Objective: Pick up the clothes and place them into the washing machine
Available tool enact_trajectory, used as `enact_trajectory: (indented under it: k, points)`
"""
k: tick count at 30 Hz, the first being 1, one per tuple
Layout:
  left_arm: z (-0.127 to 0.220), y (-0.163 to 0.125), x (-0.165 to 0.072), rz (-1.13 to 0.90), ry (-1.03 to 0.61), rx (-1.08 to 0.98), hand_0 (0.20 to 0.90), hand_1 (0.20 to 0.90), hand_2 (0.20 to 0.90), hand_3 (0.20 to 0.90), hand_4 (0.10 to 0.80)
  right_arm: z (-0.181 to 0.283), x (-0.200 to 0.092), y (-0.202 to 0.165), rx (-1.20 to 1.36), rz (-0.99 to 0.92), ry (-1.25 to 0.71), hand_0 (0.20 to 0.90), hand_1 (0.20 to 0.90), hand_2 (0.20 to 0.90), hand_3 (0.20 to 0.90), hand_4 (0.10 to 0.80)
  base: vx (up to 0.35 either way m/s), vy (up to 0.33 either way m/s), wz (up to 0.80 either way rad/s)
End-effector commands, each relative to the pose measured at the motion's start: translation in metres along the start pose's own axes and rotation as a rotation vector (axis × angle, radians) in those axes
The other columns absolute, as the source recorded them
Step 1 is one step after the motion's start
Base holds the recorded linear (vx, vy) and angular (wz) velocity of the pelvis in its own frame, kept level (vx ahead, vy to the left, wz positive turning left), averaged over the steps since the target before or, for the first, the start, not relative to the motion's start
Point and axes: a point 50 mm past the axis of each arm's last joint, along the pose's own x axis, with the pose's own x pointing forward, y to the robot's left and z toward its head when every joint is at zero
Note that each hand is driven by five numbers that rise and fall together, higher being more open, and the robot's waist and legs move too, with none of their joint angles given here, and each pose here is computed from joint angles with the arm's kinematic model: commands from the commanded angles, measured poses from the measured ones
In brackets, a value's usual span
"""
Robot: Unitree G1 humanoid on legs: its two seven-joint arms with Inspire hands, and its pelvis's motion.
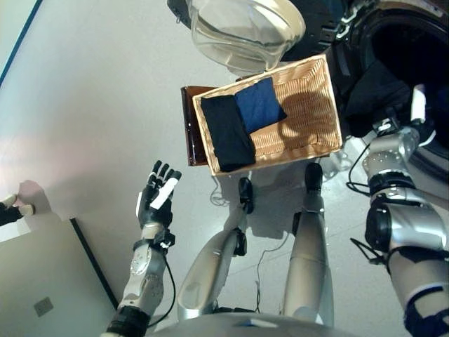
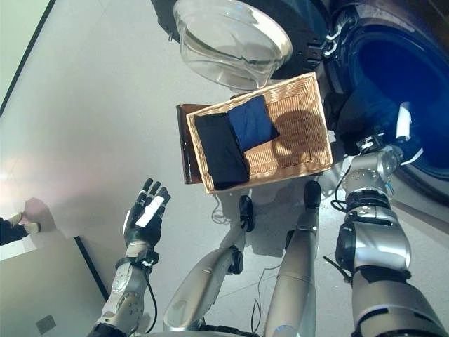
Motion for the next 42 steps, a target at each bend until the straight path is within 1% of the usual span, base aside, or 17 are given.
enact_trajectory:
  k: [1,3,4,5,6,8,13,18,24,25,26,28,33,34,36,40,42]
  points:
    - [0.009,-0.004,-0.005,-0.019,-0.078,-0.045,0.900,0.900,0.900,0.900,0.800,0.073,-0.003,0.040,0.198,0.152,-0.287,0.200,0.200,0.200,0.200,0.300,0.030,0.023,-0.01]
    - [0.007,-0.003,-0.006,-0.018,-0.064,-0.043,0.900,0.900,0.900,0.900,0.800,0.087,-0.003,0.044,0.262,0.140,-0.327,0.200,0.200,0.200,0.200,0.300,0.042,0.021,0.00]
    - [0.005,-0.003,-0.007,-0.023,-0.055,-0.037,0.900,0.900,0.900,0.900,0.800,0.104,-0.004,0.049,0.311,0.133,-0.366,0.200,0.200,0.200,0.200,0.300,0.000,0.000,0.00]
    - [0.005,-0.004,-0.006,-0.024,-0.056,-0.039,0.900,0.900,0.900,0.900,0.800,0.105,-0.004,0.050,0.311,0.133,-0.368,0.200,0.200,0.200,0.200,0.300,0.041,0.012,0.00]
    - [0.004,-0.001,-0.008,-0.020,-0.047,-0.030,0.900,0.900,0.900,0.900,0.800,0.123,-0.005,0.057,0.337,0.138,-0.407,0.200,0.200,0.200,0.200,0.300,0.000,0.000,0.00]
    - [0.004,-0.002,-0.008,-0.023,-0.045,-0.029,0.900,0.900,0.900,0.900,0.800,0.131,-0.006,0.060,0.338,0.141,-0.425,0.200,0.200,0.200,0.200,0.300,0.025,0.005,0.01]
    - [0.006,-0.001,-0.008,-0.035,-0.044,-0.011,0.900,0.900,0.900,0.900,0.800,0.172,-0.014,0.083,0.301,0.181,-0.519,0.200,0.200,0.200,0.200,0.300,0.000,0.000,0.00]
    - [0.006,-0.002,-0.008,-0.044,-0.045,-0.011,0.900,0.900,0.900,0.900,0.800,0.191,-0.023,0.098,0.283,0.217,-0.562,0.200,0.200,0.200,0.200,0.300,0.014,-0.004,0.03]
    - [0.008,-0.001,-0.008,-0.044,-0.049,-0.007,0.900,0.900,0.900,0.900,0.800,0.223,-0.042,0.121,0.315,0.276,-0.649,0.200,0.200,0.200,0.200,0.300,0.016,-0.002,0.00]
    - [0.009,0.001,-0.008,-0.040,-0.050,-0.003,0.900,0.900,0.900,0.900,0.800,0.233,-0.051,0.127,0.368,0.307,-0.680,0.200,0.200,0.200,0.200,0.300,0.000,0.000,0.00]
    - [0.009,0.000,-0.008,-0.040,-0.051,-0.005,0.900,0.900,0.900,0.900,0.800,0.233,-0.052,0.128,0.369,0.308,-0.682,0.200,0.200,0.200,0.200,0.300,0.000,0.000,0.00]
    - [0.010,0.002,-0.008,-0.035,-0.053,0.000,0.900,0.900,0.900,0.900,0.800,0.246,-0.067,0.136,0.474,0.366,-0.725,0.200,0.200,0.200,0.200,0.300,0.000,0.000,0.00]
    - [0.012,0.003,-0.008,-0.026,-0.062,0.003,0.900,0.900,0.900,0.900,0.800,0.257,-0.079,0.139,0.544,0.387,-0.775,0.200,0.200,0.200,0.200,0.300,0.031,0.011,-0.02]
    - [0.012,0.008,-0.009,-0.009,-0.060,0.012,0.900,0.900,0.900,0.900,0.800,0.271,-0.088,0.138,0.615,0.389,-0.821,0.200,0.200,0.200,0.200,0.300,0.000,0.000,0.00]
    - [0.012,0.008,-0.010,-0.010,-0.059,0.015,0.900,0.900,0.900,0.900,0.800,0.276,-0.092,0.138,0.645,0.393,-0.836,0.200,0.200,0.200,0.200,0.300,0.035,0.007,0.01]
    - [0.012,0.010,-0.010,-0.008,-0.059,0.027,0.900,0.900,0.900,0.900,0.800,0.285,-0.095,0.135,0.645,0.370,-0.869,0.200,0.200,0.200,0.200,0.300,0.006,0.001,0.01]
    - [0.012,0.010,-0.010,-0.009,-0.058,0.030,0.900,0.900,0.900,0.900,0.800,0.285,-0.091,0.131,0.618,0.335,-0.868,0.200,0.200,0.200,0.200,0.300,0.009,-0.002,0.02]
